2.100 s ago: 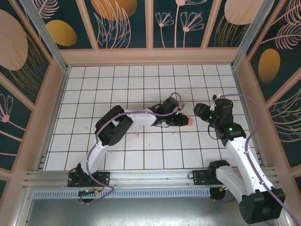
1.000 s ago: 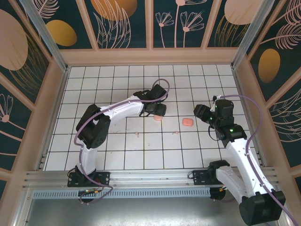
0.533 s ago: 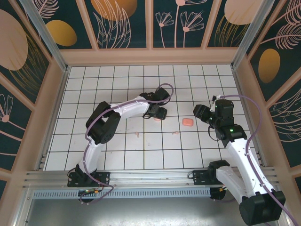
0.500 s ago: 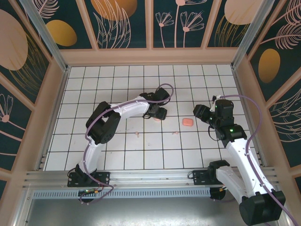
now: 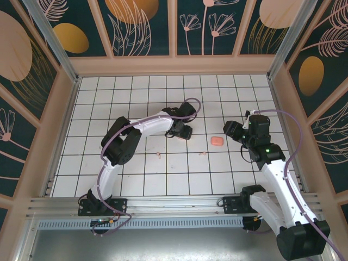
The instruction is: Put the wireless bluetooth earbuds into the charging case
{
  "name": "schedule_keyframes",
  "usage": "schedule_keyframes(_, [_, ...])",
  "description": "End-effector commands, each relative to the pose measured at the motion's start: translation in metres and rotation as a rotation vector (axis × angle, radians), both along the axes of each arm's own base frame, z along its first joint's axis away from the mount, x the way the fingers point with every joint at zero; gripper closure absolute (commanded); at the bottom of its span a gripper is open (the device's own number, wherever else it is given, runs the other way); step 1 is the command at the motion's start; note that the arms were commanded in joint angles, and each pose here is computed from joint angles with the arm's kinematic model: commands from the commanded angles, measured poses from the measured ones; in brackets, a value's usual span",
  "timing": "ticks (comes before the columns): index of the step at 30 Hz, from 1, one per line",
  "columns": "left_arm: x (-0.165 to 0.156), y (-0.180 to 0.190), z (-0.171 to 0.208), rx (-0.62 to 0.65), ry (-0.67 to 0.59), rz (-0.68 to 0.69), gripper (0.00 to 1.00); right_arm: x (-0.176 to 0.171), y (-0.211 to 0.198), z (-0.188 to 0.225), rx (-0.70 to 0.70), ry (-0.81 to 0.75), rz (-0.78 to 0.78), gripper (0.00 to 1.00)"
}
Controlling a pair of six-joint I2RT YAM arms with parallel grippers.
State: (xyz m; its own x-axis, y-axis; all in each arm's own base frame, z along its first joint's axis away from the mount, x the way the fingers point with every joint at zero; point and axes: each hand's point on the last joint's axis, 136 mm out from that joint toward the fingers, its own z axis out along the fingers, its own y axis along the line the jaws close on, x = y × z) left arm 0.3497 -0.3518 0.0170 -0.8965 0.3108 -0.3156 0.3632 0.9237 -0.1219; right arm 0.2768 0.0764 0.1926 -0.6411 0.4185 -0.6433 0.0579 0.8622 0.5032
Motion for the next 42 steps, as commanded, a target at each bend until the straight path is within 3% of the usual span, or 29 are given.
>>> schedule_keyframes(1, [-0.008, -0.001, -0.003, 0.003, 0.029, -0.027, 0.52, 0.002, 0.0, 0.007, 0.001, -0.023, 0.009, 0.44])
schedule_keyframes(3, [-0.008, 0.001, 0.0, 0.006, 0.018, -0.029, 0.58, 0.001, 0.001, 0.007, 0.002, -0.023, 0.014, 0.44])
schedule_keyframes(10, [-0.005, 0.009, 0.034, -0.035, -0.125, -0.087, 0.63, 0.0, 0.013, 0.009, 0.027, -0.026, 0.085, 0.44])
schedule_keyframes(19, [-0.044, 0.005, 0.106, -0.325, -0.417, -0.371, 0.64, 0.0, 0.064, 0.007, 0.201, 0.02, 0.343, 0.47])
schedule_keyframes(23, [-0.068, 0.01, 0.118, -0.405, -0.522, -0.495, 0.66, -0.009, 0.088, 0.01, 0.311, 0.038, 0.489, 0.49])
schedule_keyframes(32, [-0.105, 0.004, 0.124, -0.476, -0.547, -0.724, 0.67, -0.039, 0.126, -0.003, 0.356, 0.147, 0.652, 0.49])
schedule_keyframes(42, [-0.121, -0.003, 0.13, -0.463, -0.586, -0.83, 0.66, -0.056, 0.161, -0.014, 0.363, 0.23, 0.761, 0.48])
